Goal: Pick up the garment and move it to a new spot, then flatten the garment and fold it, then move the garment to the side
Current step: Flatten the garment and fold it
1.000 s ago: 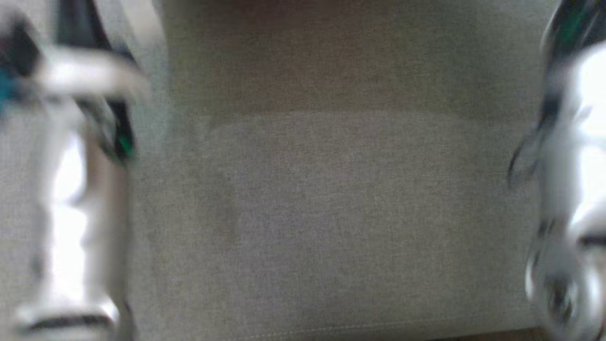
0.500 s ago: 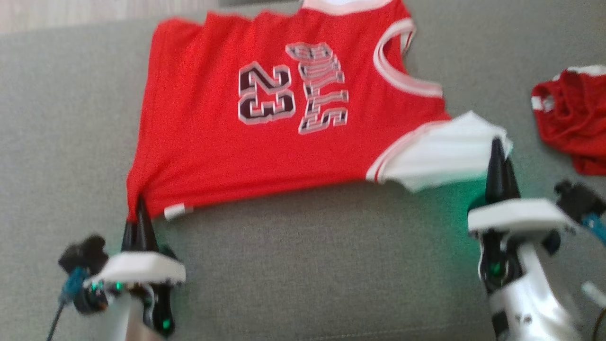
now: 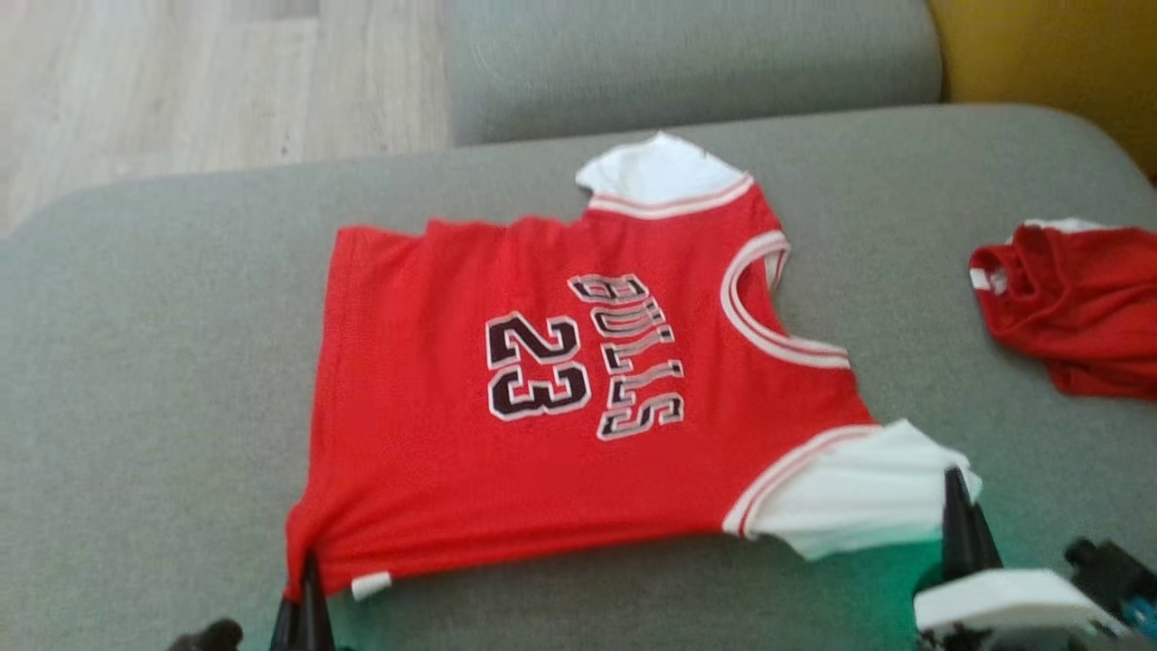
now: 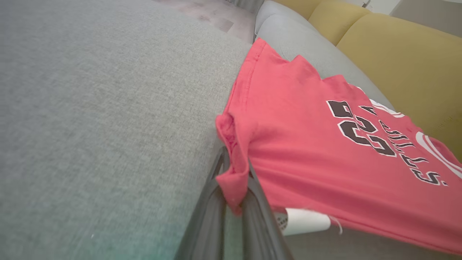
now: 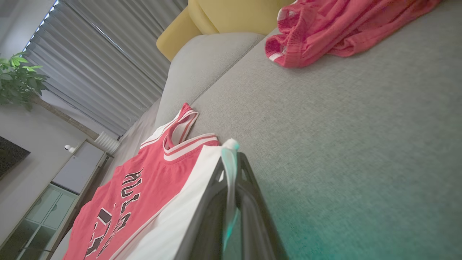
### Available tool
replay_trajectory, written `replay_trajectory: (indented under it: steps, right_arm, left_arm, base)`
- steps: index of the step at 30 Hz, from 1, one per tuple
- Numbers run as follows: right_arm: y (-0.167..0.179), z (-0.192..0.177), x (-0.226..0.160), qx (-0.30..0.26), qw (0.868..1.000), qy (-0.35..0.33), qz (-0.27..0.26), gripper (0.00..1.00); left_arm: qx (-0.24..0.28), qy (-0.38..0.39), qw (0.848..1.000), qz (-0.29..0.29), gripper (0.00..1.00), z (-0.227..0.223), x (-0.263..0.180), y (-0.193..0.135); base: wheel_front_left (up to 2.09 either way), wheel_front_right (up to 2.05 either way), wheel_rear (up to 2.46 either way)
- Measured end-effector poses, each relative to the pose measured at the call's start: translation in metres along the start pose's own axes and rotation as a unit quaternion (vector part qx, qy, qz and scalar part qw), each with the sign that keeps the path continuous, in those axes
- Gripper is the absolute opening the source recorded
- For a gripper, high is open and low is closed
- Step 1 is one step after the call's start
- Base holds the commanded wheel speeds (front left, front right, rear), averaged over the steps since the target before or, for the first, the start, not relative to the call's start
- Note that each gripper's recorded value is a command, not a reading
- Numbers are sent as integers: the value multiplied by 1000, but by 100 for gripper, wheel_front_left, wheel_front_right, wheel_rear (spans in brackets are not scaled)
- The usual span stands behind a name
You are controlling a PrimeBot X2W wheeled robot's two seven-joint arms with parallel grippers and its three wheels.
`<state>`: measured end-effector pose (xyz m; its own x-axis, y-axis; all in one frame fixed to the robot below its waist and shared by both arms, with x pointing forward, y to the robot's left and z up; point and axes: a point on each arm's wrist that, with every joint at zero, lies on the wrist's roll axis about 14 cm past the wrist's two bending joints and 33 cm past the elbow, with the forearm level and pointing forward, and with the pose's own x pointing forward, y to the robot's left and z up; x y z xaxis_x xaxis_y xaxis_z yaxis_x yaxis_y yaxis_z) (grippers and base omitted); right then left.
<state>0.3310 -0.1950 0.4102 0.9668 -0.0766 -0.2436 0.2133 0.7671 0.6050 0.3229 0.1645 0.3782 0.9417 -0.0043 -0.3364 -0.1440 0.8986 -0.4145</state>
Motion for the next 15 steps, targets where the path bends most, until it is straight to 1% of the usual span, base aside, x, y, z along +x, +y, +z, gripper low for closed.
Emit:
replay_trajectory:
  steps: [3,8,11,15]
  right_arm:
    - [-2,-1,-8,5,1000,2,0,0]
    - [6,5,-5,14,1000,-1,11,0]
    - [9,7,1,20,1000,1,14,0]
    - [24,16,23,26,999,-3,31,0]
  left_arm:
    - [-3,-2,1000,0,0,-1,-7,-1]
    - [-8,-30,999,-13,0,16,-5,-9]
    - [-8,-32,999,-21,0,19,0,-14]
    - [-7,-46,998,-33,0,33,17,-26]
  base:
    - [0,0,0]
    - [0,0,0]
    - [0,0,0]
    - [0,0,0]
